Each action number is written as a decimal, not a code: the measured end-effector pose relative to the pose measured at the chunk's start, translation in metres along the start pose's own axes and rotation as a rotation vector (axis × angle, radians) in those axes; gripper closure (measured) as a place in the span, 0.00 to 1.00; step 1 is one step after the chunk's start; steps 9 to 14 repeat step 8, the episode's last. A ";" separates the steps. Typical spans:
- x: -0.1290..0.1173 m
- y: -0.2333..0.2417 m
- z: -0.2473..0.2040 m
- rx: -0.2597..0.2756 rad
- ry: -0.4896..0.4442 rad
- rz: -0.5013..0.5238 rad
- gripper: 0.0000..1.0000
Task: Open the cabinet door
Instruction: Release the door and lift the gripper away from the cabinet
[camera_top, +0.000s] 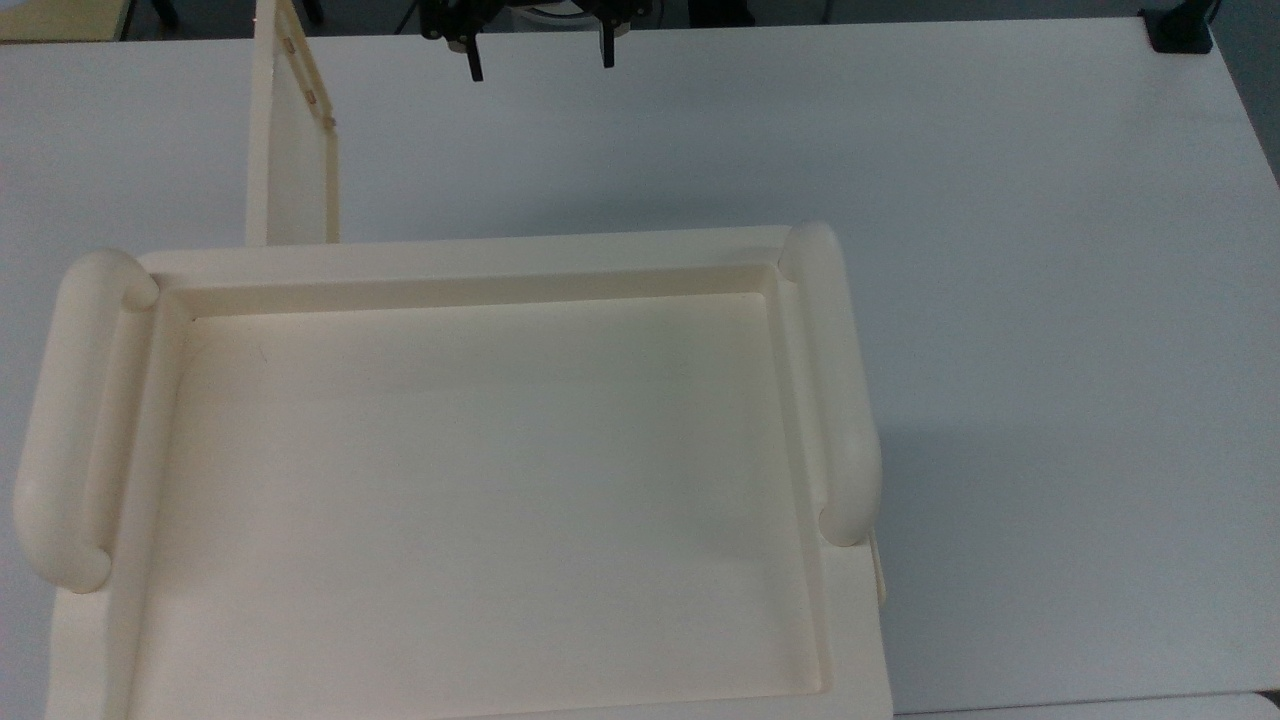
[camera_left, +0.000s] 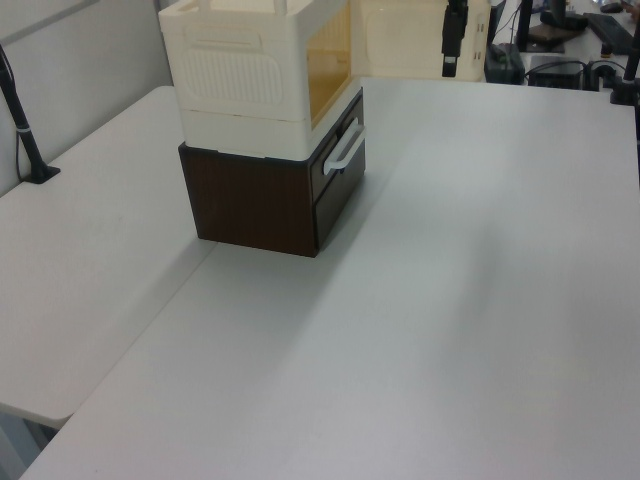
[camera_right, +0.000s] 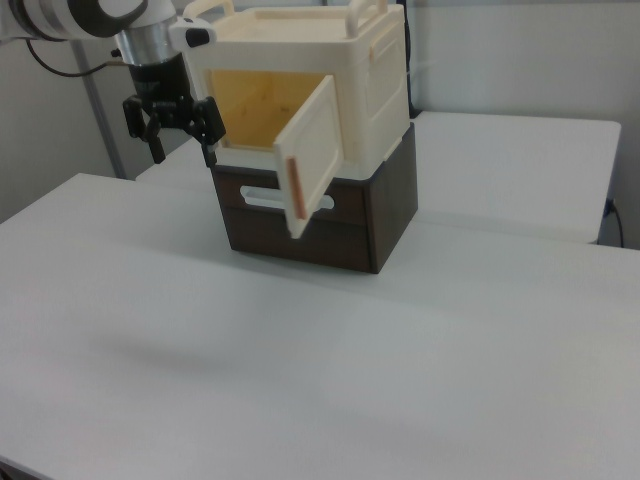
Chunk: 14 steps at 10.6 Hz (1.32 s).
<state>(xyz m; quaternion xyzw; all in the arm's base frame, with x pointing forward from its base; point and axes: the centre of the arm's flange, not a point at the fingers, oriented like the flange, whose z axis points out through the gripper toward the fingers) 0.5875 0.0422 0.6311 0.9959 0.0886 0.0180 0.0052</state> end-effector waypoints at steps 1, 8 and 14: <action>-0.007 0.004 0.001 0.001 -0.008 0.008 0.00; -0.020 0.017 0.020 -0.065 -0.063 0.056 0.00; -0.020 0.017 0.020 -0.065 -0.063 0.056 0.00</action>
